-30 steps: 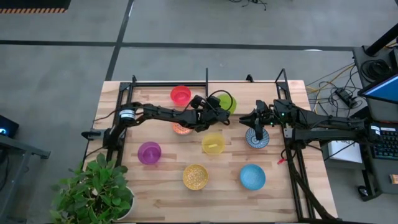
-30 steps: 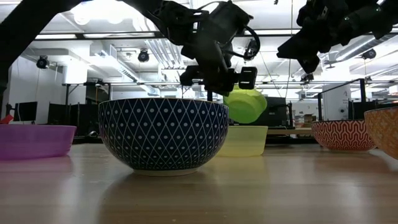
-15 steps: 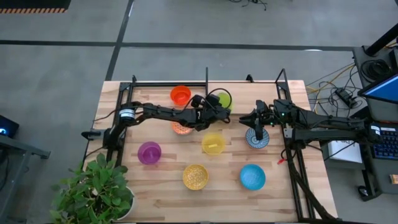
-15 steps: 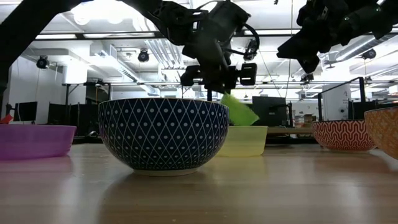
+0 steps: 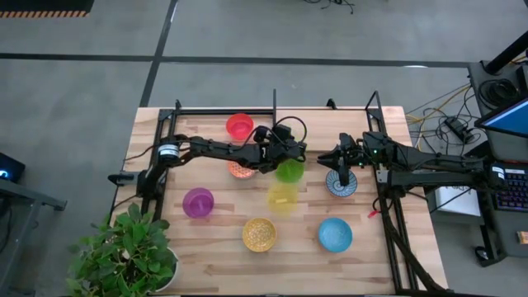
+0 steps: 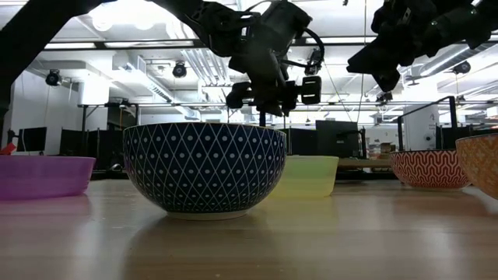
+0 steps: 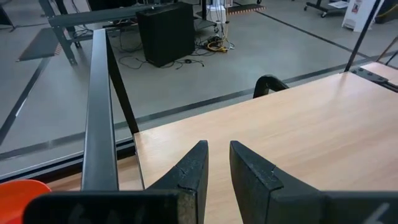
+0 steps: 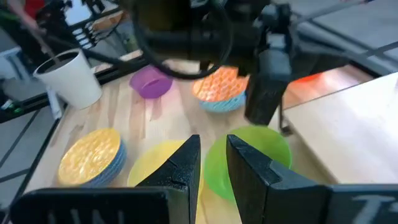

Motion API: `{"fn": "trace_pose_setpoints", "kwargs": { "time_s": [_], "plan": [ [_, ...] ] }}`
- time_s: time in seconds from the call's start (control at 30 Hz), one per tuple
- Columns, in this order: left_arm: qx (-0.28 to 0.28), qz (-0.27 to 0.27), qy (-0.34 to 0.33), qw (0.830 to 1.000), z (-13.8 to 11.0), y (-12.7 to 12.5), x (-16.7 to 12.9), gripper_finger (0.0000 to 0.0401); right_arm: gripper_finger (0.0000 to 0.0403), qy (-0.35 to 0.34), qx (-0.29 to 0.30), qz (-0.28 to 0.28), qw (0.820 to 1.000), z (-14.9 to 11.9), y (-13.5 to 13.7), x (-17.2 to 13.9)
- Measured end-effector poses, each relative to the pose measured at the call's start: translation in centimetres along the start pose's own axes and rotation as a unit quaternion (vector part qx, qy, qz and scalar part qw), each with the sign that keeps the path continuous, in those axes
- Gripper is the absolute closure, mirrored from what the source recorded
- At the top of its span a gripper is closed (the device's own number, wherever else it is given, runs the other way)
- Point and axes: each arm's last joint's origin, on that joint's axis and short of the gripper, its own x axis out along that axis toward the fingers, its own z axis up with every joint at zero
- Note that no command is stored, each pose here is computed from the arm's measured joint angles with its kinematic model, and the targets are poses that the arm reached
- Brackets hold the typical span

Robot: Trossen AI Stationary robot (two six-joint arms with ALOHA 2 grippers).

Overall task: Place and stack bowls onto a shelf
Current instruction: Put the green bowl on the shelf

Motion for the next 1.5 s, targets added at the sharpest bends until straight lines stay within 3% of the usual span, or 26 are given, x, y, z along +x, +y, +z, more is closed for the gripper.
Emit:
{"fn": "trace_pose_setpoints", "kwargs": {
  "time_s": [0.2,0.33,0.5,0.67,0.83,1.03,1.23,1.5],
  "plan": [
    [0.038,-0.021,-0.002,0.999,0.6,-0.5,-1.5,0.0351,0.0335,0.039,-0.010,0.003,0.999,-0.7,-0.2,0.5],
    [0.071,-0.063,-0.018,0.995,3.1,-0.7,-4.6,0.0351,0.0334,0.053,0.027,-0.027,0.998,-1.1,-0.7,1.5],
    [0.161,-0.167,-0.023,0.972,5.5,-0.9,-9.3,0.0351,0.0312,0.096,0.081,-0.071,0.989,-2.0,-1.4,3.2],
    [0.221,-0.204,-0.028,0.953,7.2,-0.1,-13.2,0.0351,0.0290,0.126,0.146,-0.091,0.977,-1.1,-1.7,5.5],
    [0.265,-0.222,-0.012,0.938,7.0,0.4,-15.8,0.0351,0.0285,0.205,0.189,-0.141,0.950,-0.7,-2.3,8.1],
    [0.291,-0.207,-0.017,0.934,7.2,1.2,-18.7,0.0351,0.0286,0.272,0.200,-0.201,0.920,-1.7,-3.2,11.0],
    [0.294,-0.188,-0.022,0.937,8.3,3.0,-21.1,0.0351,0.0295,0.293,0.197,-0.238,0.905,-2.8,-4.0,12.7],
    [0.293,-0.169,-0.031,0.941,8.6,3.8,-22.6,0.0351,0.0298,0.300,0.193,-0.251,0.900,-3.1,-4.3,13.6]
  ]
}}
